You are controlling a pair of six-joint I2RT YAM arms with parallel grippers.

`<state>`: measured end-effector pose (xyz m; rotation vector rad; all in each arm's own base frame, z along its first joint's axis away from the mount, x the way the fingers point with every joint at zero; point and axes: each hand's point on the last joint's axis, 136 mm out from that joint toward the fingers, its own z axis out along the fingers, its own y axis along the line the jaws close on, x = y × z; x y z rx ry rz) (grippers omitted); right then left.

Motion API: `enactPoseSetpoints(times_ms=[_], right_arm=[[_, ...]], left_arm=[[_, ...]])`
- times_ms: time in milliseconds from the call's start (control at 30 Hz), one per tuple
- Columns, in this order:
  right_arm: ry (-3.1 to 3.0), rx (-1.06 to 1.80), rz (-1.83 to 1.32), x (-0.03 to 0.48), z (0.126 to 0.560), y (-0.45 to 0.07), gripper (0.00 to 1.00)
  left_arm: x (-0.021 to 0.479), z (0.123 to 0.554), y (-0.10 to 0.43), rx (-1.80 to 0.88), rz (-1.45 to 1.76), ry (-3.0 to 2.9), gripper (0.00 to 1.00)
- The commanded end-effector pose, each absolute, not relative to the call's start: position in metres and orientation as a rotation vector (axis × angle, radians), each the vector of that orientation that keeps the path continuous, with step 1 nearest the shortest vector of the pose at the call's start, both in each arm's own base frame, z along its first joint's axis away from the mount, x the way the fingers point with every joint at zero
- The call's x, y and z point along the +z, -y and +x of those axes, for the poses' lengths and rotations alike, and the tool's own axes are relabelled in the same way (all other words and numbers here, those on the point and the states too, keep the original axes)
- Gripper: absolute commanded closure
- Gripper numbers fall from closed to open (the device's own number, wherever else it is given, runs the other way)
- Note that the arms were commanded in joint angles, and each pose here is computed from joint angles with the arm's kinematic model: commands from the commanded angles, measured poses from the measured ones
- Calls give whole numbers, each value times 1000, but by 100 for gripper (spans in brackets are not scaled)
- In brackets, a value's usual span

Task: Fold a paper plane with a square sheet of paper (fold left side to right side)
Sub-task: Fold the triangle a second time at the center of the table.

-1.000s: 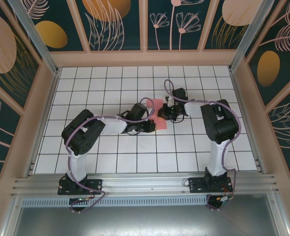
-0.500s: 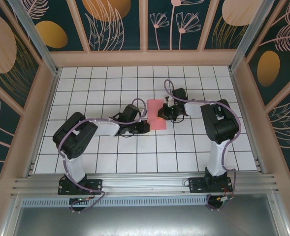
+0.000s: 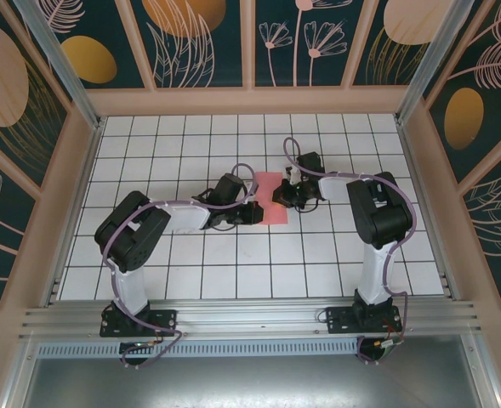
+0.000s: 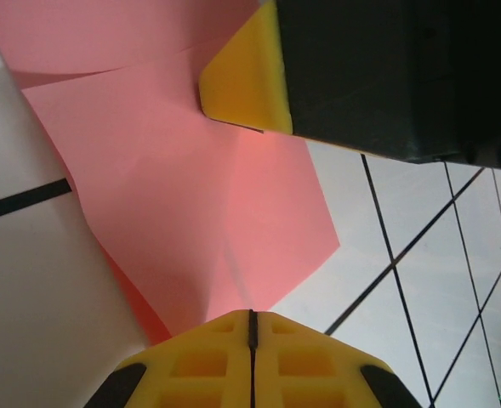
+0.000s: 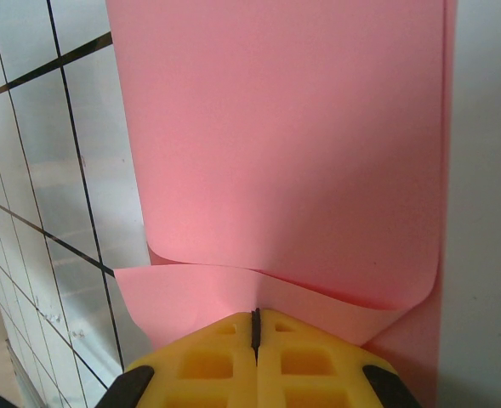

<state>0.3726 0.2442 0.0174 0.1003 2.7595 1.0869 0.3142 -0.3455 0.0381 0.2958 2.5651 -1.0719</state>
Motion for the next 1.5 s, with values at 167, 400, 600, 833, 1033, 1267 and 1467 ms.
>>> enactPoseSetpoints(times_ms=[167,400,600,833,1033,1267,1467], right_arm=[[-2851,974,141,-8,365,-229,100],[-2755,1021,84,18,380,-237,100],[-2632,1023,29,59,385,-239,100],[-2605,1064,-3,63,352,-255,100],[-2605,1096,-41,55,342,-276,100],[-2641,1094,-60,42,341,-285,100],[-2679,1050,-60,27,339,-281,100]], left_arm=[[13,316,337,-985,290,-2628,94],[2,310,331,-960,286,-2663,95],[-12,303,322,-917,271,-2706,96],[-21,299,317,-896,261,-2730,97],[-21,298,317,-897,260,-2728,99],[-23,297,316,-896,258,-2731,100],[-23,296,316,-903,255,-2734,100]])
